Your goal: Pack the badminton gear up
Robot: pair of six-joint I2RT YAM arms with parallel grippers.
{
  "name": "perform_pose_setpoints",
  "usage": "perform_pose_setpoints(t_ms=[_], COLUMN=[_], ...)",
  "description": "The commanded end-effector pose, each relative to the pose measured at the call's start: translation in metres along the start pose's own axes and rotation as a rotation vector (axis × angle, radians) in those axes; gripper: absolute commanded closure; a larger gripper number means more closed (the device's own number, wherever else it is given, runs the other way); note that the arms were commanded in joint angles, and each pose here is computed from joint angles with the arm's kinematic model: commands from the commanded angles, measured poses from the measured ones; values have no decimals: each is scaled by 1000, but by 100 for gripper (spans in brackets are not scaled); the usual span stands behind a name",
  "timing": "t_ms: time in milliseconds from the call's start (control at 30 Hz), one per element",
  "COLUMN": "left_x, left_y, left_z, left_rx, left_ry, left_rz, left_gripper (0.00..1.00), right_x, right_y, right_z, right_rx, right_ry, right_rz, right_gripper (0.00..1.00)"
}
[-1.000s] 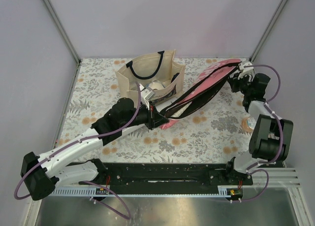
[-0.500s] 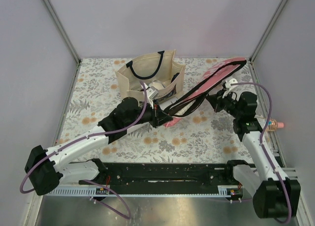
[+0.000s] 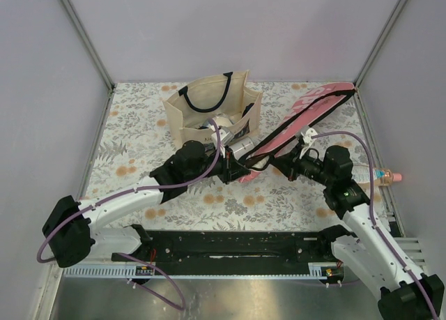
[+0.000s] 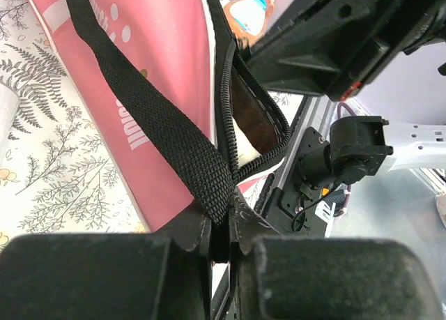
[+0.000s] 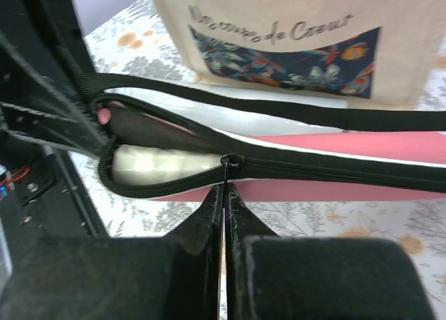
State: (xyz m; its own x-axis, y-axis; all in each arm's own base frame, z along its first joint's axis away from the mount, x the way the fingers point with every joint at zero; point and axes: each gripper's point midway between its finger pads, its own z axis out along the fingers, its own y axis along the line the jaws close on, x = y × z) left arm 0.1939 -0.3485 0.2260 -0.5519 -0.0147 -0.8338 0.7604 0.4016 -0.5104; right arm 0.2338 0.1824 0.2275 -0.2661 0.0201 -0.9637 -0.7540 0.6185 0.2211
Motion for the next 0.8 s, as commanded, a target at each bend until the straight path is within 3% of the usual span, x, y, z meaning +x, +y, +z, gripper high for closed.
perform_pose_setpoints(t_ms=[0,367,433,600,767], left_x=[-20,-16,-17,-11,-3], left_y=[12,12,9,5,4], left_z=[5,10,9,-4,-24], left_rx=[-60,-63,-48,-25,-7], left_ry=[-97,-85,-81,-50,-52], left_rz=[21,29,49,171,319], left_gripper=[100,99,89,52,36], right_x=[-21,-22,-25,-38,-43], right_y=[47,99,93,81,81], right_z=[5,13,14,10,9], right_rx=[-193,-351,-309,-214,-201], right_ry=[-52,-7,-20,-71,-74], right_rz=[-11,0,8,-3,0], right_gripper=[100,100,100,100,100])
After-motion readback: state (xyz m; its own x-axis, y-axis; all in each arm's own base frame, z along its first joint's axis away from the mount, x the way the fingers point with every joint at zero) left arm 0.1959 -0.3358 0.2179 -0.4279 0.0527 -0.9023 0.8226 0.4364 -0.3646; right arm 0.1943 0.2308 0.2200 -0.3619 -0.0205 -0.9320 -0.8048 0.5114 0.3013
